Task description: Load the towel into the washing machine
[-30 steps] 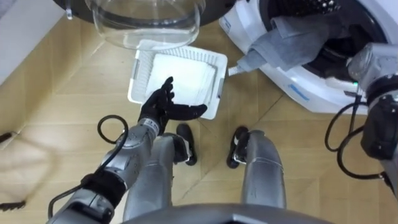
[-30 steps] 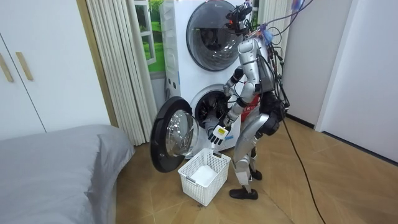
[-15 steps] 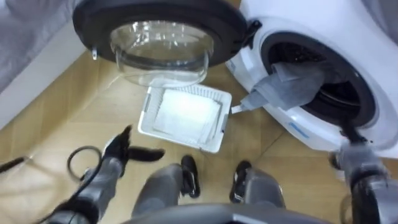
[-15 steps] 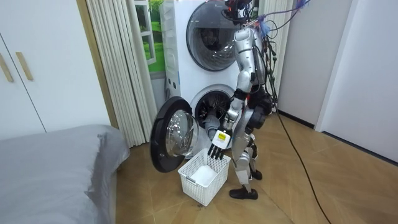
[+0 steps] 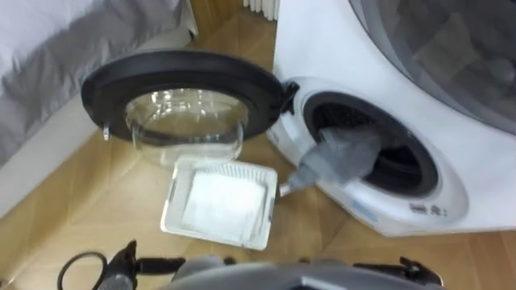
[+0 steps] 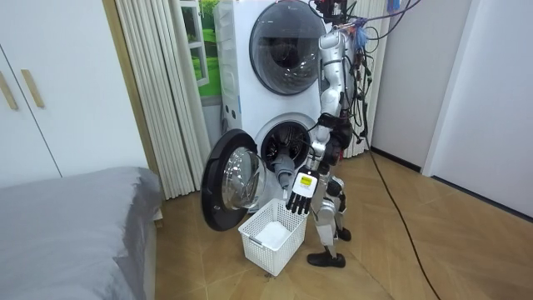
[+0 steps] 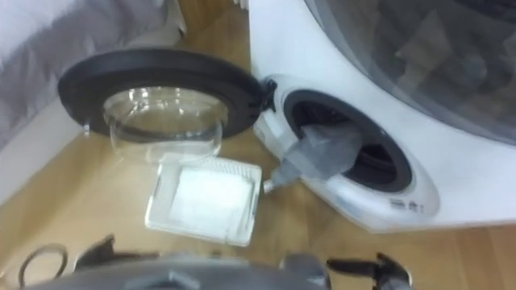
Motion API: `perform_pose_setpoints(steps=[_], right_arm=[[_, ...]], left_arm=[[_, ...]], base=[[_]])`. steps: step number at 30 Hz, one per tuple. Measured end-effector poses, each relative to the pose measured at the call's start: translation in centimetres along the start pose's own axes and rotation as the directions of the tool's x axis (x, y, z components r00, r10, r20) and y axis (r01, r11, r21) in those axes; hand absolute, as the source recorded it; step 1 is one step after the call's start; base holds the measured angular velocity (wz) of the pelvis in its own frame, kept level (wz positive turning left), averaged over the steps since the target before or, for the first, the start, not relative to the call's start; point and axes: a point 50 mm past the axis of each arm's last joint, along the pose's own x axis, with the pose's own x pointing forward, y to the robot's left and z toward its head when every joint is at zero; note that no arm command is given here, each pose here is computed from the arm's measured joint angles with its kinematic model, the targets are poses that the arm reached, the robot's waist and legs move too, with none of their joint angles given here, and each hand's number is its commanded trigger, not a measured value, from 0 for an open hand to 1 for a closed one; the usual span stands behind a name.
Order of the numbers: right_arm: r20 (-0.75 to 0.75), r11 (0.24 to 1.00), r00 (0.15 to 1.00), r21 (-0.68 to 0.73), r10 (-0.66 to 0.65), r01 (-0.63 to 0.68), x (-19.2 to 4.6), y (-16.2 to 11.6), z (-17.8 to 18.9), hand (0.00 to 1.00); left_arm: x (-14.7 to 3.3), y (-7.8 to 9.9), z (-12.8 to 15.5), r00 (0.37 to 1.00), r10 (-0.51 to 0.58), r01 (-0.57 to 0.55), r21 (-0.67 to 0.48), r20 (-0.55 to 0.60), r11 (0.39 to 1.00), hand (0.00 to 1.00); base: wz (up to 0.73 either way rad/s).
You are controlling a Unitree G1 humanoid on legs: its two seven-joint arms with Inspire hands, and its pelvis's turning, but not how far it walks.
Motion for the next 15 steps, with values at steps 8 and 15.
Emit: perform_pose_setpoints(steps=[8,15], right_arm=[[-0.033,0.991,0.994,-0.081,0.102,-0.104,0.0,1.3,-0.3,0.0],[-0.054,0.981,0.99,-0.141,0.128,-0.134,0.1,1.9,0.0,0.0]], left_arm=[[-0.2,0.2,-1.3,0.998,0.032,-0.038,-0.116,-0.055,0.992,0.0],[0.0,0.3,-0.6,0.997,0.052,-0.057,-0.091,-0.06,0.994,0.0]], base=[[-0.04],[-0.02]])
